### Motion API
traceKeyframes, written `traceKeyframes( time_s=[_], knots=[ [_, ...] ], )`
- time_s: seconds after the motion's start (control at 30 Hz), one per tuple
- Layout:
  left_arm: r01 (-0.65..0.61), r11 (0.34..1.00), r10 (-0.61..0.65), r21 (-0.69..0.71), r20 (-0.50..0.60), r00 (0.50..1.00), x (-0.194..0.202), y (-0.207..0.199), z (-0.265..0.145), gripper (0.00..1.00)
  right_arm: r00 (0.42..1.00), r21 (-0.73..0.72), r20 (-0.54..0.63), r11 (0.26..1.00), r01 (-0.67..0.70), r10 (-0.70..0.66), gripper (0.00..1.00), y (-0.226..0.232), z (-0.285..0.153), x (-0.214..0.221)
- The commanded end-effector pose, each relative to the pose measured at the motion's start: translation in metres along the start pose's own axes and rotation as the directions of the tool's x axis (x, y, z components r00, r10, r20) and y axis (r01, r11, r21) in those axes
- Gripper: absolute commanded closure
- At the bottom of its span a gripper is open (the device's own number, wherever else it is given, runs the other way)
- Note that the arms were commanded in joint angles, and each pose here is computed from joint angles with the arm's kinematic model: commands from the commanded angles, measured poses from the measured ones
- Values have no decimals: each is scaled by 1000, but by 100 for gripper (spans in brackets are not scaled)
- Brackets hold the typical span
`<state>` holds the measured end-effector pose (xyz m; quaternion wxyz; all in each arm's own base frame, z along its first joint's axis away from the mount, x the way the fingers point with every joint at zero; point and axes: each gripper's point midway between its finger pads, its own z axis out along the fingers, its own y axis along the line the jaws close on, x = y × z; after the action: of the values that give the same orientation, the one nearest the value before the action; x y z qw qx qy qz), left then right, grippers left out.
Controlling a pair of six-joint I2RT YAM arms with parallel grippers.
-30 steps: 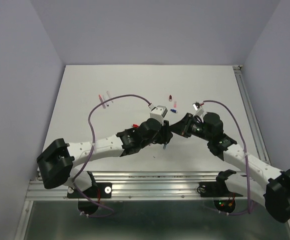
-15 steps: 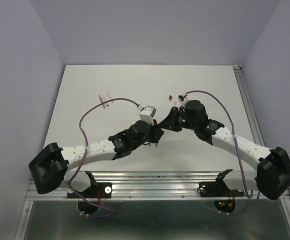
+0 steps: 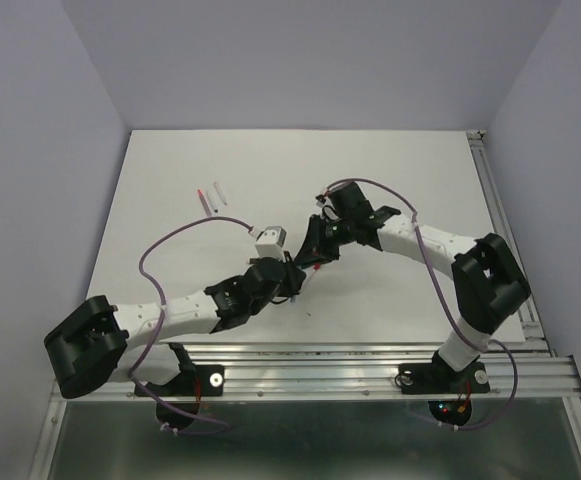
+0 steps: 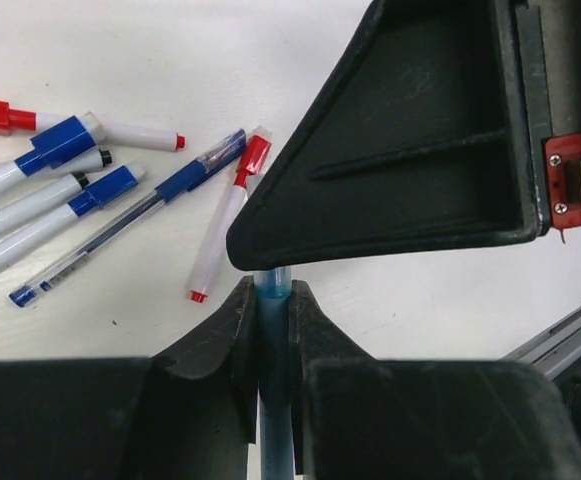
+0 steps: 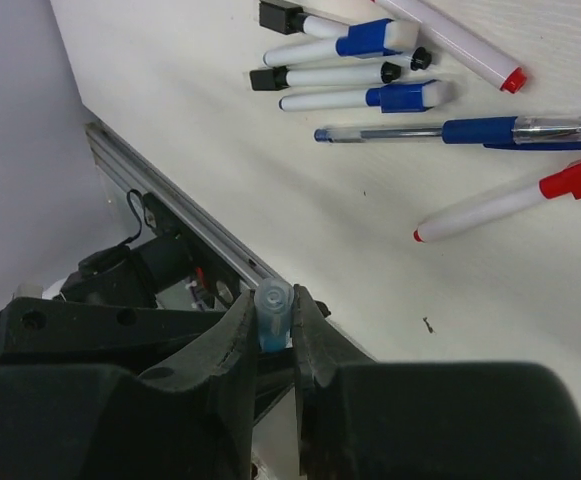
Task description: Open the pen caps
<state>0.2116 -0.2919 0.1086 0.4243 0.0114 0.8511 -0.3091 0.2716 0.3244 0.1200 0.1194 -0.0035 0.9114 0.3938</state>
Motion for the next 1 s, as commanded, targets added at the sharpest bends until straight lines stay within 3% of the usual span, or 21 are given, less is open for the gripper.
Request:
traceKeyframes(
  time_s=[0.0, 0.2, 0.33, 0.4, 0.53, 0.63, 0.83, 0.97],
  knots=[
    [22, 950, 89, 311, -336, 938, 76, -55, -62, 100, 615, 314, 779, 925, -216, -121, 99, -109, -102, -249],
    [89, 915, 73, 392, -380, 922, 85, -69, -88, 100, 572, 321, 808, 921, -220, -145, 99, -108, -116, -281],
    [104, 916, 41, 387, -349, 936, 75, -67, -94, 100, 574, 287, 804, 947, -142, -157, 99, -89, -121, -283],
    [92, 928, 28, 362, -313, 949, 65, -65, -92, 100, 603, 263, 782, 961, -90, -158, 99, -81, -116, -273],
    [52, 984, -14, 168, -220, 975, 38, -34, -75, 100, 667, 311, 708, 950, 0, -232, 99, -89, -105, -249],
    [47, 999, -43, 26, -149, 988, 5, -3, -55, 100, 746, 303, 621, 952, 54, -240, 99, -100, -87, -218],
    [116, 976, -112, -186, 30, 993, -84, 69, -14, 99, 831, 315, 493, 943, 108, -259, 96, -127, -54, -169],
    [144, 934, -132, -328, 56, 990, -105, 112, 1, 99, 859, 338, 433, 933, 125, -272, 95, -139, -36, -150]
  ],
)
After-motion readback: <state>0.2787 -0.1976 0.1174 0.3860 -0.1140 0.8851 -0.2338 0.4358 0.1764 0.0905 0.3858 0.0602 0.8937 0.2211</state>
